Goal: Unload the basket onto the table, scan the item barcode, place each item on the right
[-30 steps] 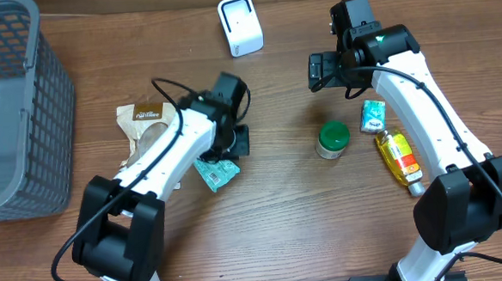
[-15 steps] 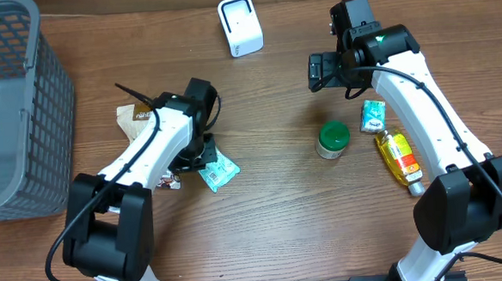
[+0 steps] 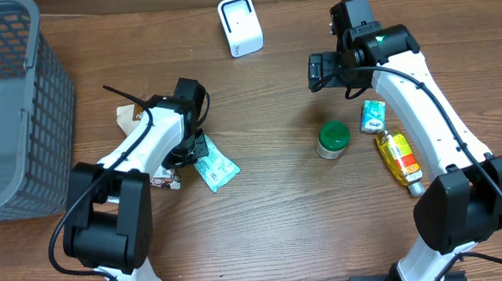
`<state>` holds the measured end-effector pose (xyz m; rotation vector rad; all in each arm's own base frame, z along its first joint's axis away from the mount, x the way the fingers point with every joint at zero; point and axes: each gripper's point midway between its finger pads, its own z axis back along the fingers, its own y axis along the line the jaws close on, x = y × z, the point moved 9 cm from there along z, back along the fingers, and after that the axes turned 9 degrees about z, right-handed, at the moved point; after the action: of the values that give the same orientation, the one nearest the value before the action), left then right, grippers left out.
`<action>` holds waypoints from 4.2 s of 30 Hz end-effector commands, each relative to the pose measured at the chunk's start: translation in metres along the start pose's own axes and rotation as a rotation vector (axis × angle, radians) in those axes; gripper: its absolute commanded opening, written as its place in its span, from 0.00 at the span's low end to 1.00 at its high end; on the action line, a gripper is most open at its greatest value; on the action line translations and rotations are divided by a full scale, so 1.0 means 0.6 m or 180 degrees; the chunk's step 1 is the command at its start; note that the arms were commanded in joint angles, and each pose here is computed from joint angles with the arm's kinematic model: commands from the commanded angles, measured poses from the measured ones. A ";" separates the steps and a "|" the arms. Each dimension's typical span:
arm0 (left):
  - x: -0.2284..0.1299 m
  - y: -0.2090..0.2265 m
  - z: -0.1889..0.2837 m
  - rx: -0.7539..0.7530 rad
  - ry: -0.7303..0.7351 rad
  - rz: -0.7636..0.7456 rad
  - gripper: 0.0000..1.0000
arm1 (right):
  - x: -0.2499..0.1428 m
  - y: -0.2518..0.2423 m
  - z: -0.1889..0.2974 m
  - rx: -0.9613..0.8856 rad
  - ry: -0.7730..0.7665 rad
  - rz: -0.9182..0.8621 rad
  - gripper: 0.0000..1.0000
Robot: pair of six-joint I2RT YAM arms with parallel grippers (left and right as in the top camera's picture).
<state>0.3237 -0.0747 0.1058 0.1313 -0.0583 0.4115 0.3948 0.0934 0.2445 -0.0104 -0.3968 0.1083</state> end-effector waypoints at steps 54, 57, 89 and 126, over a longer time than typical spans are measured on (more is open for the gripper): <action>0.004 0.003 -0.015 -0.0202 0.0192 0.0055 0.04 | 0.007 -0.004 0.014 -0.0014 -0.0101 -0.0051 1.00; 0.005 0.004 -0.016 -0.0181 0.0175 0.0055 0.04 | 0.007 -0.004 0.014 -0.0014 -0.0101 -0.0051 1.00; -0.023 -0.106 -0.016 -0.1192 0.0464 -0.1010 0.04 | 0.007 -0.004 0.014 -0.0014 -0.0101 -0.0051 1.00; 0.248 0.190 0.210 -0.0240 -0.0807 0.0779 1.00 | 0.007 -0.004 0.014 -0.0014 -0.0101 -0.0051 1.00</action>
<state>0.4117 0.0727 0.2477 0.1041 -0.3209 0.6367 0.3949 0.0934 0.2444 -0.0104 -0.3972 0.1083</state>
